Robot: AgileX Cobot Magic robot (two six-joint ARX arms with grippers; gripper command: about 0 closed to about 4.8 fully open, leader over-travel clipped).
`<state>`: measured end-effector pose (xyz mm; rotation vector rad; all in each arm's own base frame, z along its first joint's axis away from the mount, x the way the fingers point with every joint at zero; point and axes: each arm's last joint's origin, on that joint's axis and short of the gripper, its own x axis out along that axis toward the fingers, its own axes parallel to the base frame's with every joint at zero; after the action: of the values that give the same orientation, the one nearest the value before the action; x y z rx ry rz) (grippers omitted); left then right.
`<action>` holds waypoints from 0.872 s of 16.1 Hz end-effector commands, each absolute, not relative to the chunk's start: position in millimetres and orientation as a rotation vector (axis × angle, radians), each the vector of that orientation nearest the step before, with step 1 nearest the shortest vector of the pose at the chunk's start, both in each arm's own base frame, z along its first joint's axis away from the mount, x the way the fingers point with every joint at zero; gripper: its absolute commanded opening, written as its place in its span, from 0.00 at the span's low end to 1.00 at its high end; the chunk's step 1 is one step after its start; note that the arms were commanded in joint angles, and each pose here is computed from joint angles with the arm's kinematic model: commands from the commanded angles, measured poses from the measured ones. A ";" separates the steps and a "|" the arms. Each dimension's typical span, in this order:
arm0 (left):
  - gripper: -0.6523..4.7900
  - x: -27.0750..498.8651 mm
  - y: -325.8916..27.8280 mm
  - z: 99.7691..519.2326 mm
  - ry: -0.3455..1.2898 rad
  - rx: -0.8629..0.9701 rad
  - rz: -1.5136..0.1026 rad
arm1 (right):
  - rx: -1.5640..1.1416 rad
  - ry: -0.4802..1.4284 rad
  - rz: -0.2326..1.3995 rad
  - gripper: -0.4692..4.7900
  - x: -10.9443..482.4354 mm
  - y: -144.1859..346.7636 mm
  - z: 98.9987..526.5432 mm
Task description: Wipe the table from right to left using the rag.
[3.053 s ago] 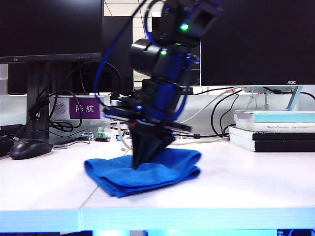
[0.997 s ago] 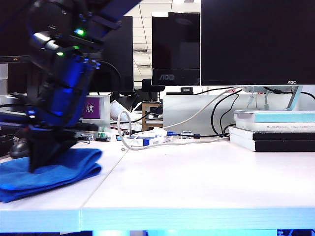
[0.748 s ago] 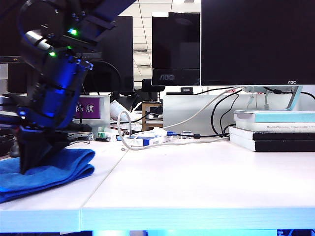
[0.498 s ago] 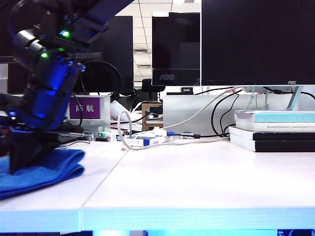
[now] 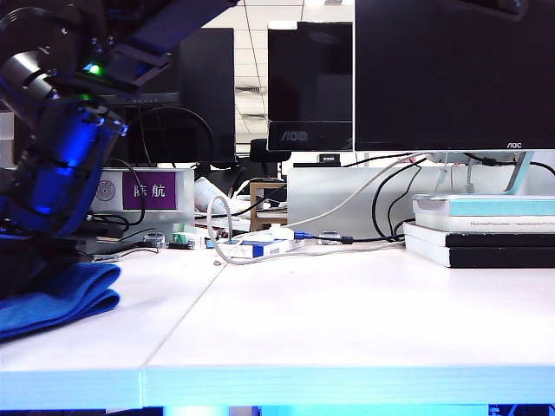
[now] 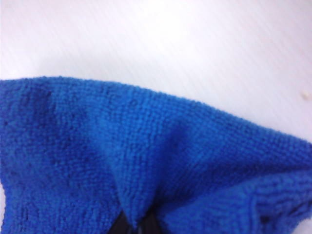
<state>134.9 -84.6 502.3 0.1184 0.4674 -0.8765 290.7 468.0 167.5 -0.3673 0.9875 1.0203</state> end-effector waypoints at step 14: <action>0.11 132.7 -83.6 501.1 0.488 0.120 -0.876 | -0.306 0.846 1.177 0.08 263.9 502.8 160.6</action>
<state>134.3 -84.3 500.6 0.1195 0.4878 -0.8760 264.9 501.4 158.0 -0.3119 0.8602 1.1698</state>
